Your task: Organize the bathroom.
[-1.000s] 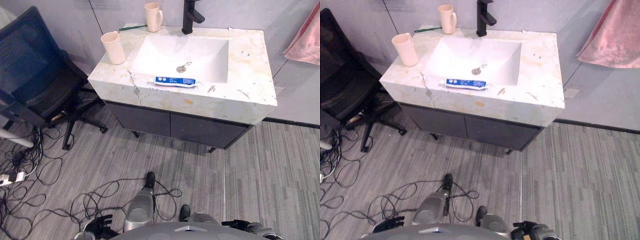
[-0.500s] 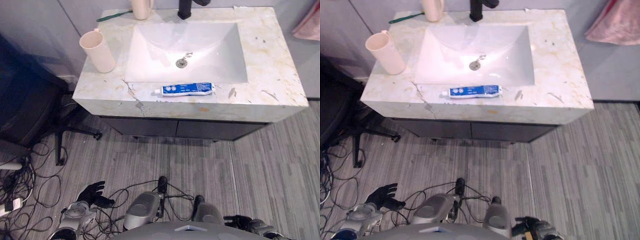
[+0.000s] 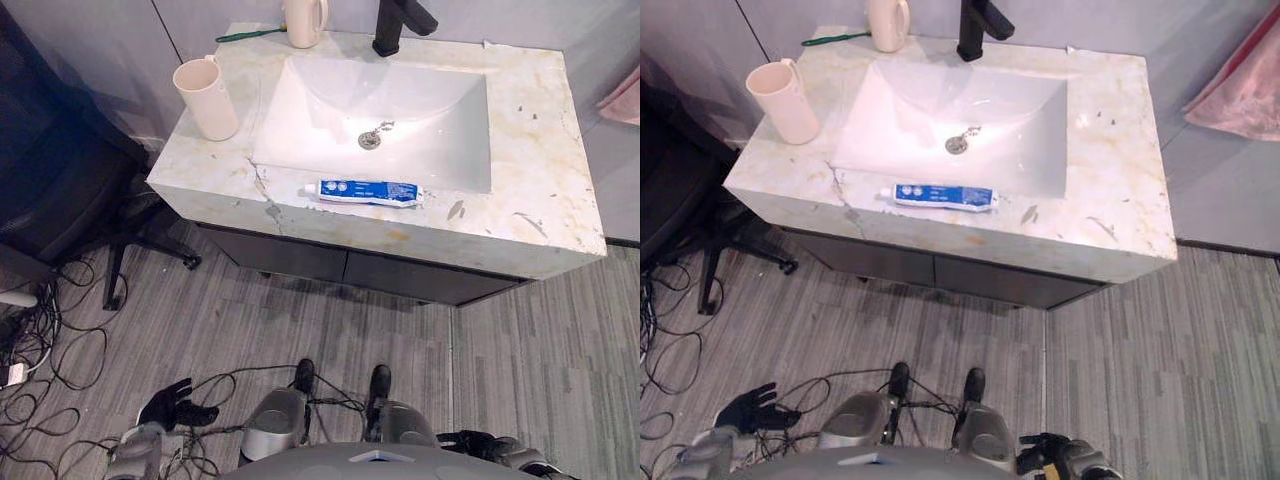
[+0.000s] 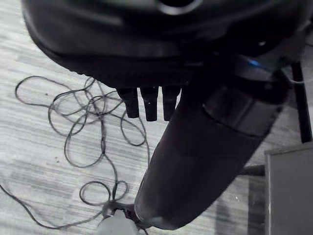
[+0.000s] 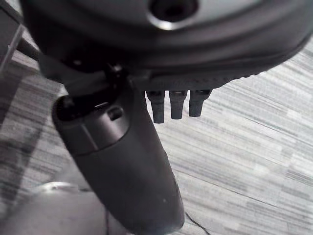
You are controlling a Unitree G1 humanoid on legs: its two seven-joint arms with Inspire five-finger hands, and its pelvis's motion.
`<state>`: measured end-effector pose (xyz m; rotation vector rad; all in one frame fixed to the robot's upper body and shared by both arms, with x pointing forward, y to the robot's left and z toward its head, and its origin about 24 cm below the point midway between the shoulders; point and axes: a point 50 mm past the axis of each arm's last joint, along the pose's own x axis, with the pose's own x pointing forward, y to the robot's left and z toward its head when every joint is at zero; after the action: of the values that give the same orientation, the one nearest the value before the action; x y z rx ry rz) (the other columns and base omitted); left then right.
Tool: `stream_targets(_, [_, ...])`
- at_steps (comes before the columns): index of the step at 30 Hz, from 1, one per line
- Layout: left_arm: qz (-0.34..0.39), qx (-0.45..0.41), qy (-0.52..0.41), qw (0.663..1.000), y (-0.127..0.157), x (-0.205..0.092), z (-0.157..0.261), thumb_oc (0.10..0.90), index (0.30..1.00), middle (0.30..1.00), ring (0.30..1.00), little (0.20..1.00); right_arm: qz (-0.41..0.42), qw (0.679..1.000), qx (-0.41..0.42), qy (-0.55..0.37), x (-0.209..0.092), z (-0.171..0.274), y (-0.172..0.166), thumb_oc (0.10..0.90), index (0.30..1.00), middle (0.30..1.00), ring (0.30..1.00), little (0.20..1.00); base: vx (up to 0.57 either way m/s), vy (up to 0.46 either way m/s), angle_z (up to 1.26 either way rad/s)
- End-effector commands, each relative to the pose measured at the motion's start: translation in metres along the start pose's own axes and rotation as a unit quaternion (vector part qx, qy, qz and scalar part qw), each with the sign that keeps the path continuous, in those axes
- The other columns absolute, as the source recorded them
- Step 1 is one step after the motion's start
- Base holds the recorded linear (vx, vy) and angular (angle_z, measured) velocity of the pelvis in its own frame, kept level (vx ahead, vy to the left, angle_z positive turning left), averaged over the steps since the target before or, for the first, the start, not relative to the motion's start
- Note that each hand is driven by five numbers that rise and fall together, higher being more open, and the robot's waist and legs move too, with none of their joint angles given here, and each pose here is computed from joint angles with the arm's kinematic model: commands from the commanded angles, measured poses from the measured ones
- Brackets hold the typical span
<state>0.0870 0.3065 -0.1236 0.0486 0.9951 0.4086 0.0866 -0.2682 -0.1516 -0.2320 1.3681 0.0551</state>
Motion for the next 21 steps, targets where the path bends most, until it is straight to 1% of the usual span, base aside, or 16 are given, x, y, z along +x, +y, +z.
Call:
stream_targets(1, [0.098,-0.064,-0.131,0.984,0.044,-0.008,0.042,0.8,0.9,0.9,0.9,0.9,-0.019,1.0,0.004,-0.001,-0.004,-0.004,-0.015,0.8,0.9,0.9,0.9,0.9,0.03,0.04,0.22])
stream_targets(3, [0.129,-0.055,-0.184,0.973,0.058,-0.014,0.064,0.8,0.9,0.9,0.9,0.9,-0.02,1.0,0.01,0.003,-0.003,-0.007,-0.012,0.8,0.9,0.9,0.9,0.9,0.02,0.016,0.11])
stream_targets(5, [0.173,-0.033,-0.273,0.946,0.074,-0.029,0.101,0.8,0.9,0.9,0.9,0.9,-0.022,1.0,0.015,0.013,-0.002,-0.012,-0.008,0.8,0.9,0.9,0.9,0.9,0.02,-0.001,0.07])
stream_targets(6, [0.173,-0.033,-0.273,0.946,0.074,-0.029,0.101,0.8,0.9,0.9,0.9,0.9,-0.022,1.0,0.015,0.013,-0.002,-0.012,-0.008,0.8,0.9,0.9,0.9,0.9,0.0,-0.02,0.12])
stream_targets(7, [0.199,-0.029,-0.36,0.911,0.086,-0.05,0.14,0.8,0.9,0.9,0.9,0.9,-0.019,0.999,0.018,0.019,-0.001,-0.015,-0.003,0.8,0.9,0.9,0.9,0.9,-0.02,-0.054,0.12])
stream_targets(8, [0.241,-0.015,-0.45,0.86,0.1,-0.083,0.184,0.8,0.9,0.9,0.9,0.9,-0.011,1.0,0.006,0.025,0.0,-0.018,0.001,0.8,0.9,0.9,0.9,0.9,-0.02,-0.054,0.12])
stream_targets(9, [0.241,-0.015,-0.45,0.86,0.1,-0.083,0.184,0.8,0.9,0.9,0.9,0.9,-0.011,1.0,0.006,0.025,0.0,-0.018,0.001,0.8,0.9,0.9,0.9,0.9,-0.03,-0.062,0.09])
stream_targets(10, [0.257,-0.012,-0.495,0.83,0.104,-0.103,0.205,0.8,0.9,0.9,0.9,0.9,-0.011,1.0,0.006,0.025,0.0,-0.02,0.003,0.8,0.9,0.9,0.9,0.9,-0.01,-0.025,0.04])
stream_targets(11, [0.257,-0.012,-0.495,0.83,0.104,-0.103,0.205,0.8,0.9,0.9,0.9,0.9,-0.011,1.0,0.006,0.025,0.0,-0.02,0.003,0.8,0.9,0.9,0.9,0.9,-0.03,-0.069,0.09])
stream_targets(12, [0.283,0.001,-0.562,0.777,0.11,-0.137,0.233,0.8,0.9,0.9,0.9,0.9,-0.01,1.0,0.005,0.022,0.001,-0.018,0.005,0.8,0.9,0.9,0.9,0.9,-0.02,-0.043,0.05])
stream_targets(13, [0.283,0.001,-0.562,0.777,0.11,-0.137,0.233,0.8,0.9,0.9,0.9,0.9,-0.01,1.0,0.005,0.022,0.001,-0.018,0.005,0.8,0.9,0.9,0.9,0.9,-0.04,-0.11,0.17])
stream_targets(14, [0.299,0.021,-0.637,0.71,0.111,-0.175,0.258,0.8,0.9,0.9,0.9,0.9,-0.012,1.0,0.002,0.018,0.001,-0.014,0.005,0.8,0.9,0.9,0.9,0.9,-0.06,-0.117,0.14])
stream_targets(16, [0.301,0.063,-0.71,0.633,0.106,-0.219,0.285,0.8,0.9,0.9,0.9,0.9,-0.015,1.0,-0.003,0.013,0.001,-0.006,0.002,0.8,0.9,0.9,0.9,0.9,-0.08,-0.133,0.13])
stream_targets(19, [0.288,0.118,-0.772,0.553,0.099,-0.267,0.307,0.8,0.9,0.9,0.9,0.9,-0.016,1.0,-0.008,0.013,0.0,0.002,-0.003,0.8,0.9,0.9,0.9,0.9,-0.06,-0.078,0.16])
stream_targets(20, [0.285,0.123,-0.777,0.547,0.099,-0.271,0.309,0.8,0.9,0.9,0.9,0.9,-0.014,1.0,-0.01,0.013,0.0,0.002,-0.003,0.8,0.9,0.9,0.9,0.9,-0.01,-0.056,0.12])
stream_targets(21, [0.269,0.144,-0.796,0.522,0.095,-0.291,0.317,0.8,0.9,0.9,0.9,0.9,-0.011,1.0,-0.014,0.019,0.0,0.002,-0.004,0.8,0.9,0.9,0.9,0.9,0.03,-0.065,0.1])
